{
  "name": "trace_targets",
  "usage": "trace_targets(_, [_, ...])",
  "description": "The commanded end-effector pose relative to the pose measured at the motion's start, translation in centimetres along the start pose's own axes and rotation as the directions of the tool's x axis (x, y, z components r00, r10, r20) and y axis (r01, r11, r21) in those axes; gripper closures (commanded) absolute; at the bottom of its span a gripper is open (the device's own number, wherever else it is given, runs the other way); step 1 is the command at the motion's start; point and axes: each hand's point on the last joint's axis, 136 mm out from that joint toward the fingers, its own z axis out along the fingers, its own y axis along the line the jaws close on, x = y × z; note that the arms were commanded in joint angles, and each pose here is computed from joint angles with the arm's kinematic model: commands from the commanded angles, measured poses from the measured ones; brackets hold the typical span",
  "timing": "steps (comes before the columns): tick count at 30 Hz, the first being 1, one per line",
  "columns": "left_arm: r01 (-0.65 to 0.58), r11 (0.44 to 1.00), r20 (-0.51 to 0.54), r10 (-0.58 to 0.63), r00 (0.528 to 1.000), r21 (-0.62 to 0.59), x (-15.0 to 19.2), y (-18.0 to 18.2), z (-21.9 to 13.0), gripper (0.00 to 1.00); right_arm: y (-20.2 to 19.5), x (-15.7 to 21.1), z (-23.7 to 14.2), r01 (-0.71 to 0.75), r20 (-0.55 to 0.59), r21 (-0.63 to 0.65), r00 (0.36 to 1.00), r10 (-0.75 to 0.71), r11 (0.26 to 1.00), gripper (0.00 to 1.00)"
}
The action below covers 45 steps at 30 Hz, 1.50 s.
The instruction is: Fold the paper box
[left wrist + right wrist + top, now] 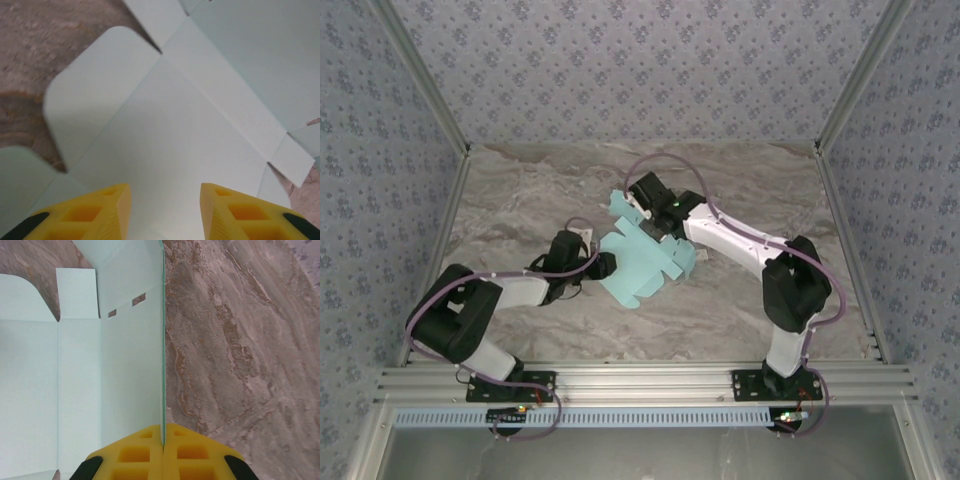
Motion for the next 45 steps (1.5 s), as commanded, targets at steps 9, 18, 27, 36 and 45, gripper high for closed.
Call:
trace_targets(9, [0.063, 0.998, -0.021, -0.063, 0.998, -0.011, 1.6, 1.2, -0.2, 0.63, 1.0, -0.4, 1.2, 0.266, -0.064, 0.288, 0.964, -0.259, 0.92, 1.0])
trace_targets(18, [0.077, 0.997, -0.026, -0.077, 0.997, -0.014, 2.1, 1.9, 0.1, 0.63, 1.8, -0.6, 2.2, 0.359, -0.026, 0.421, 0.923, -0.385, 0.833, 1.0])
trace_targets(27, [0.095, 0.995, -0.036, -0.096, 0.995, -0.032, 2.4, 3.0, 0.5, 0.63, 2.5, -0.1, 3.4, 0.425, -0.003, 0.47, 0.877, -0.481, 0.773, 1.0])
trace_targets(36, [0.107, 0.994, -0.042, -0.108, 0.993, -0.028, 2.5, 3.2, 0.8, 0.63, 3.2, 0.8, 4.9, 0.47, -0.03, 0.51, 0.847, -0.531, 0.721, 1.0])
trace_targets(45, [0.115, 0.993, -0.042, -0.116, 0.992, -0.02, 2.2, 3.1, 0.8, 0.63, 3.6, 1.5, 6.0, 0.491, -0.05, 0.526, 0.833, -0.551, 0.695, 1.0])
